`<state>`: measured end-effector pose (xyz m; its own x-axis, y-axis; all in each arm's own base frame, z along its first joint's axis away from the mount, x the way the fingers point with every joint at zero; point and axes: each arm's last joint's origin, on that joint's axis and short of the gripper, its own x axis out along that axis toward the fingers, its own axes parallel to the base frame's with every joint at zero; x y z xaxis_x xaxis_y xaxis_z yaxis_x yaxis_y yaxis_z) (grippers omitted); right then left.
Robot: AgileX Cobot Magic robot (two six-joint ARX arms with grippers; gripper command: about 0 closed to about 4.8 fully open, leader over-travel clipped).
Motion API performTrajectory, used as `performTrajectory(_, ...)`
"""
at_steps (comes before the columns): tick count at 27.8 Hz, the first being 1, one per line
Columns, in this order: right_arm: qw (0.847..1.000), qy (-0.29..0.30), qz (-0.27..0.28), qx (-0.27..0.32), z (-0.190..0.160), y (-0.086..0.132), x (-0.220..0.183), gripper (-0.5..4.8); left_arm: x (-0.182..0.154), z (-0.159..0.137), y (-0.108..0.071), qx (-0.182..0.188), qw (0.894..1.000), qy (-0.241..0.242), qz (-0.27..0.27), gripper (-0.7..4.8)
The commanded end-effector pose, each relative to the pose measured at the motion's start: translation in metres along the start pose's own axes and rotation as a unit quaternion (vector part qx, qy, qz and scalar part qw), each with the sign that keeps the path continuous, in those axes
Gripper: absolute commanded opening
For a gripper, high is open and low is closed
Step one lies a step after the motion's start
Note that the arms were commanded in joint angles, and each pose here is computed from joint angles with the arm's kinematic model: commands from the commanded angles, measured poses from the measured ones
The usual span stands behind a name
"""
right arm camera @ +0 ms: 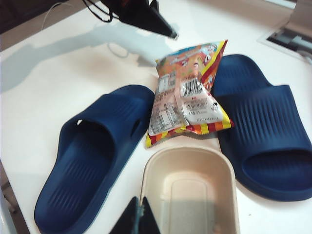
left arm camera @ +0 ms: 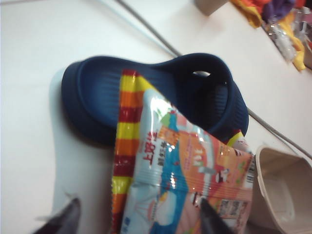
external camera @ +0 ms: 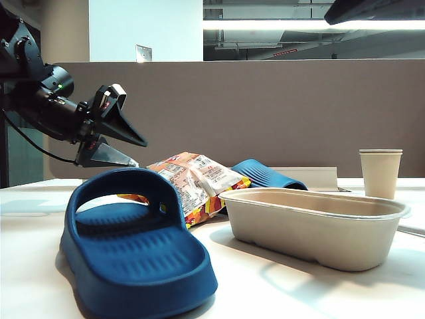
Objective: Pick up a bag of chips and put them in the box.
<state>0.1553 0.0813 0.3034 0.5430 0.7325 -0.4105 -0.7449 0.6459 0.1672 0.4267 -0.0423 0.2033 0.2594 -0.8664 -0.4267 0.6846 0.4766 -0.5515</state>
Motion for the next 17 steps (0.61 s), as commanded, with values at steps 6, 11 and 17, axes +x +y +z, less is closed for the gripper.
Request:
performTrajectory(6,1.0,-0.002,0.012,-0.002,0.002,0.0,0.002,-0.02,0.001,0.003,0.024,-0.004,0.999,-0.016,-0.042,3.14)
performTrajectory(11,1.0,-0.002,0.012,-0.002,0.002,0.0,0.002,-0.02,0.002,-0.003,0.042,-0.03,0.997,-0.02,-0.064,3.14)
performTrajectory(17,1.0,0.001,0.012,-0.001,0.002,-0.001,0.004,-0.02,0.011,-0.016,0.054,-0.052,0.994,-0.018,-0.095,3.16)
